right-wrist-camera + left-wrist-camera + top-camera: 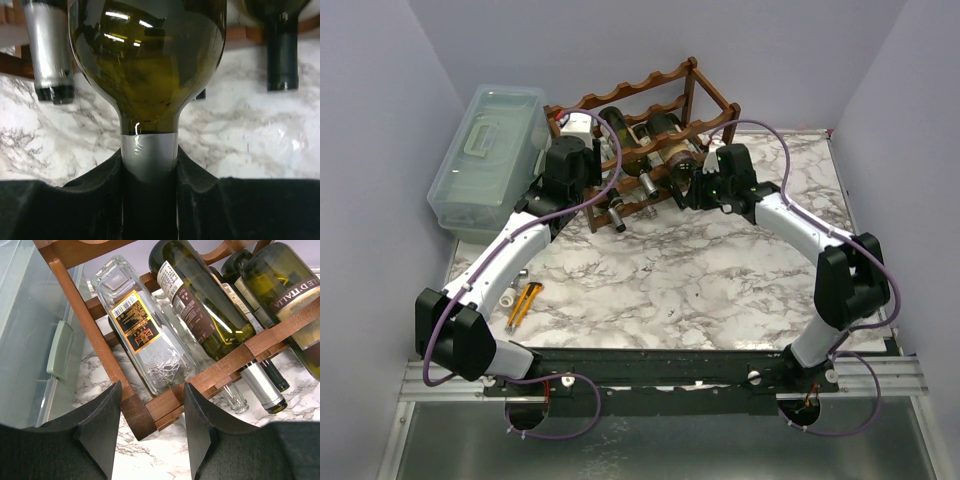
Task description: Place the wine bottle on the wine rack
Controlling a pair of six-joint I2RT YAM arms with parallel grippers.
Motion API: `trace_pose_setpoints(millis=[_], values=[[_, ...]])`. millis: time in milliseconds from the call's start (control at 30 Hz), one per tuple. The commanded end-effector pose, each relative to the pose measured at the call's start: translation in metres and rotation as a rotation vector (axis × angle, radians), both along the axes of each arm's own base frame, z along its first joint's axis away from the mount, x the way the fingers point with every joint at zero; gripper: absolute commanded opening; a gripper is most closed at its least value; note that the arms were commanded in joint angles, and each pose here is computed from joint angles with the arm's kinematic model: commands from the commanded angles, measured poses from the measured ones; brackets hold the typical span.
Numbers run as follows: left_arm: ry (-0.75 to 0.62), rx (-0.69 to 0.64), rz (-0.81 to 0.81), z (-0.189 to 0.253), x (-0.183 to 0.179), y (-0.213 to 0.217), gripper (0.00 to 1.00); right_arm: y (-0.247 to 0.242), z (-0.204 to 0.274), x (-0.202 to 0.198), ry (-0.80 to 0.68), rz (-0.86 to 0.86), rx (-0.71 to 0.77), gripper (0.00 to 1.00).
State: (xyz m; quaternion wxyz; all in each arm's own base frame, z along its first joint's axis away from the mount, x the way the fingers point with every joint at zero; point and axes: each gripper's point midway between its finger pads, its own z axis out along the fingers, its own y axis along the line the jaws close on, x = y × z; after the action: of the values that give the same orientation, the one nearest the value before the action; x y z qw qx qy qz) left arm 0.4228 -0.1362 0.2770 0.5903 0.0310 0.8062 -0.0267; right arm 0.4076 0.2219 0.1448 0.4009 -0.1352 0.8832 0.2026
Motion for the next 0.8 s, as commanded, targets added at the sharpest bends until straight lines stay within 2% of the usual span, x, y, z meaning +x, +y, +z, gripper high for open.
trace_pose_setpoints(millis=[0, 467, 767], values=[[0.079, 0.072, -0.033, -0.030, -0.006, 0.002, 0.45, 0.029, 0.072, 0.053, -0.254, 0.106, 0.091, 0.00], [0.081, 0.042, -0.069, -0.030, -0.007, -0.005, 0.40, 0.050, 0.064, 0.107, -0.189, 0.097, 0.115, 0.01], [0.082, 0.037, -0.073, -0.030, -0.008, -0.006, 0.37, 0.056, 0.048, 0.116, -0.127, 0.099, 0.111, 0.01]])
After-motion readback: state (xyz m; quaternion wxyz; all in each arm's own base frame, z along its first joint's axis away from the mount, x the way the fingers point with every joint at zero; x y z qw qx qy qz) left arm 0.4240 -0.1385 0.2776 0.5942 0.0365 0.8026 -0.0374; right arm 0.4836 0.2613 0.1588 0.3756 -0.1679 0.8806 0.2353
